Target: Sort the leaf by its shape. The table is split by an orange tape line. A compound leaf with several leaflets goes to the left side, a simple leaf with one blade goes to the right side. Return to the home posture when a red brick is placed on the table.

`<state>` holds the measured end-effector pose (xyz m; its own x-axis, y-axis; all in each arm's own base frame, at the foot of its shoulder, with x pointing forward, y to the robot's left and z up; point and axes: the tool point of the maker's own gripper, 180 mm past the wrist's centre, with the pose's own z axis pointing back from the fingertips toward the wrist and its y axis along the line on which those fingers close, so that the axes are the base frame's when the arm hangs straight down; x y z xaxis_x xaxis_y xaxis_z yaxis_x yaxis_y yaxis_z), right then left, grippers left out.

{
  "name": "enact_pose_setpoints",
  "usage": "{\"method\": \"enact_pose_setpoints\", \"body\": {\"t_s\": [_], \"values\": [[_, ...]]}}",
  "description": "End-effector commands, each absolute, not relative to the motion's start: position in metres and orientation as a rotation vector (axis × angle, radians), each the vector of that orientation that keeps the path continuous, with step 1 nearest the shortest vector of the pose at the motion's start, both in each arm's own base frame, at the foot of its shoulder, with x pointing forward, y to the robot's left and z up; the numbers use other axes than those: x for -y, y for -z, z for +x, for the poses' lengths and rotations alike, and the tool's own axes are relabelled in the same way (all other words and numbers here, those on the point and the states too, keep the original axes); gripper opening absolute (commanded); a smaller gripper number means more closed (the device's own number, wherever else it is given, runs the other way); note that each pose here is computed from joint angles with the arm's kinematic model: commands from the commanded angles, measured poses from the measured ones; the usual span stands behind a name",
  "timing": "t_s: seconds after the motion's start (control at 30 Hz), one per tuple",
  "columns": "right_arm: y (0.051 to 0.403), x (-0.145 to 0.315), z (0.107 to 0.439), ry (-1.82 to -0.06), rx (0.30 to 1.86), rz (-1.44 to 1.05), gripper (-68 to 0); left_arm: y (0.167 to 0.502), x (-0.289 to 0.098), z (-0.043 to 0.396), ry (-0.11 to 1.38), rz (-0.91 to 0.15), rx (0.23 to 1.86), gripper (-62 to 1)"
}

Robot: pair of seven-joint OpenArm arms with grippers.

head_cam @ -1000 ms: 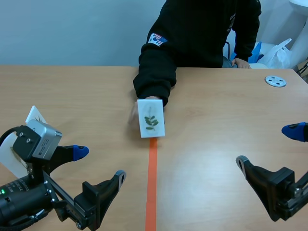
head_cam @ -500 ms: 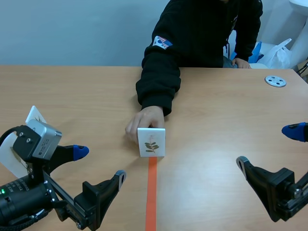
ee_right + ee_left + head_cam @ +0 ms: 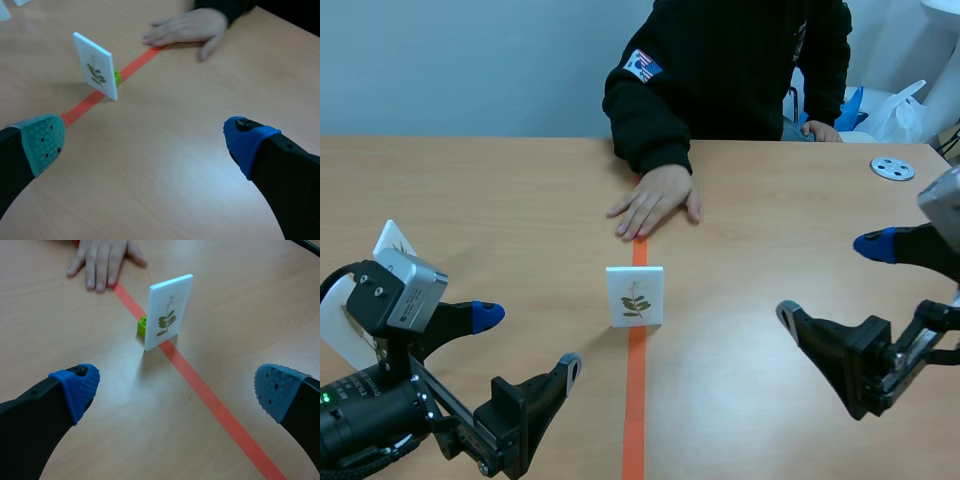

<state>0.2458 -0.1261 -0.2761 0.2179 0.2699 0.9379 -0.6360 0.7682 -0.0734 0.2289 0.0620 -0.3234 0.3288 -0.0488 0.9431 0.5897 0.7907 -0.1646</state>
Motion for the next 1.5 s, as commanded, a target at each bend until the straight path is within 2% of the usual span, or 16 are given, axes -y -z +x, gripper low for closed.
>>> {"method": "enact_pose_setpoints", "body": {"t_s": [0.0, 0.33, 0.73, 1.13, 1.3, 1.47], "values": [[0.271, 0.123, 0.257, -0.644, 1.236, 0.382, 0.4, 0.310, -0.057, 0.232, 0.440, -0.564, 1.214, 1.4], [0.302, 0.088, 0.293, -0.694, 1.245, 0.508, 0.4, 0.309, -0.061, 0.234, 0.438, -0.550, 1.215, 1.4], [0.331, 0.018, 0.328, -0.757, 1.272, 0.548, 0.4, 0.307, -0.094, 0.239, 0.370, -0.488, 1.230, 1.4], [0.366, -0.029, 0.324, -0.782, 1.234, 0.529, 0.4, 0.307, -0.097, 0.238, 0.353, -0.491, 1.231, 1.4], [0.372, -0.027, 0.324, -0.774, 1.233, 0.509, -15.0, 0.306, -0.097, 0.238, 0.353, -0.492, 1.233, 1.4], [0.372, -0.027, 0.324, -0.774, 1.234, 0.509, -33.4, 0.306, -0.097, 0.238, 0.353, -0.492, 1.233, 1.4]]}}
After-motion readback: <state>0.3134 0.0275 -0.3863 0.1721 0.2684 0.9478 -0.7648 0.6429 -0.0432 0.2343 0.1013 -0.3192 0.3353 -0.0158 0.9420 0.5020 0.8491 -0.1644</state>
